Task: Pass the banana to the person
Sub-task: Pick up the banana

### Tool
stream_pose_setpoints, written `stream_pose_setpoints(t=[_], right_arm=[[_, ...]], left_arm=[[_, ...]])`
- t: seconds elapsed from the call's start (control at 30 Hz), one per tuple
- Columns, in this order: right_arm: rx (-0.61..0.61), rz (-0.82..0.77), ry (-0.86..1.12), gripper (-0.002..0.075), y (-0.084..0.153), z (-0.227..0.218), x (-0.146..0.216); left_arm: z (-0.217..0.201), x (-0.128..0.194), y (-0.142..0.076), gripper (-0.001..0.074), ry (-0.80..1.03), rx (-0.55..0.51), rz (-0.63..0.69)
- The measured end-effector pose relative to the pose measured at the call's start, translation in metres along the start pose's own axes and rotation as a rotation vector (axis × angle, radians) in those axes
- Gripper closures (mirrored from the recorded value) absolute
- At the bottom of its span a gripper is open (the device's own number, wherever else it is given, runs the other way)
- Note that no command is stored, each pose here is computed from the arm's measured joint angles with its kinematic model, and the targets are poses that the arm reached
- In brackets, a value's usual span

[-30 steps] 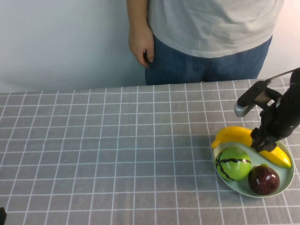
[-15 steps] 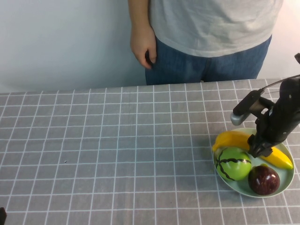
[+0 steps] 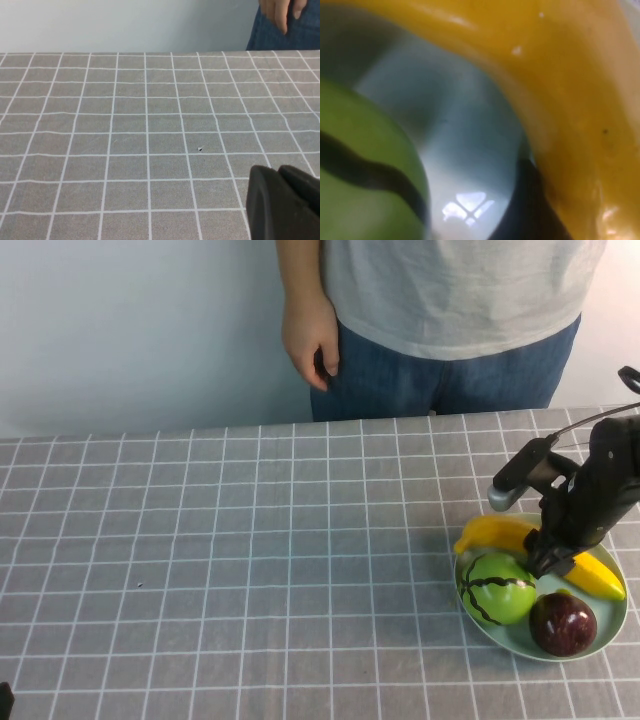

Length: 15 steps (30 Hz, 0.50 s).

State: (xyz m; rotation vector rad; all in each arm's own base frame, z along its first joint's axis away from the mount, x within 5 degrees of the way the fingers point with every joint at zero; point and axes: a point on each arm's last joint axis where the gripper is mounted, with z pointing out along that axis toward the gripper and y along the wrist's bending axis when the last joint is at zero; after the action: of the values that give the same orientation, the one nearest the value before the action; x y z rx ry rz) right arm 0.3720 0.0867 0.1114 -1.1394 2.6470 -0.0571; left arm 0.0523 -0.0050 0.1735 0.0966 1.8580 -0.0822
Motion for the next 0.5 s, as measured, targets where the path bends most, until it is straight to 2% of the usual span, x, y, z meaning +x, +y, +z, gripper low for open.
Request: stream_pose_setpoints(t=[0.07, 0.17, 0.37, 0.5], right_arm=[[-0.002, 0.004, -0.002, 0.0338, 0.000, 0.001, -0.001], [-0.005, 0.004, -0.001, 0.0428, 0.000, 0.002, -0.001], [-0.024, 0.030, 0.026, 0.0433, 0.002, -0.009, 0.002], [0.049, 0.080, -0.101, 0.0433, 0.006, -0.062, -0.013]], left_arm=[[0.000, 0.000, 0.000, 0.0740, 0.000, 0.000, 0.000], [0.000, 0.000, 0.000, 0.0740, 0.000, 0.000, 0.000], [0.000, 0.000, 0.000, 0.0740, 0.000, 0.000, 0.000], [0.000, 0.000, 0.000, 0.0740, 0.000, 0.000, 0.000]])
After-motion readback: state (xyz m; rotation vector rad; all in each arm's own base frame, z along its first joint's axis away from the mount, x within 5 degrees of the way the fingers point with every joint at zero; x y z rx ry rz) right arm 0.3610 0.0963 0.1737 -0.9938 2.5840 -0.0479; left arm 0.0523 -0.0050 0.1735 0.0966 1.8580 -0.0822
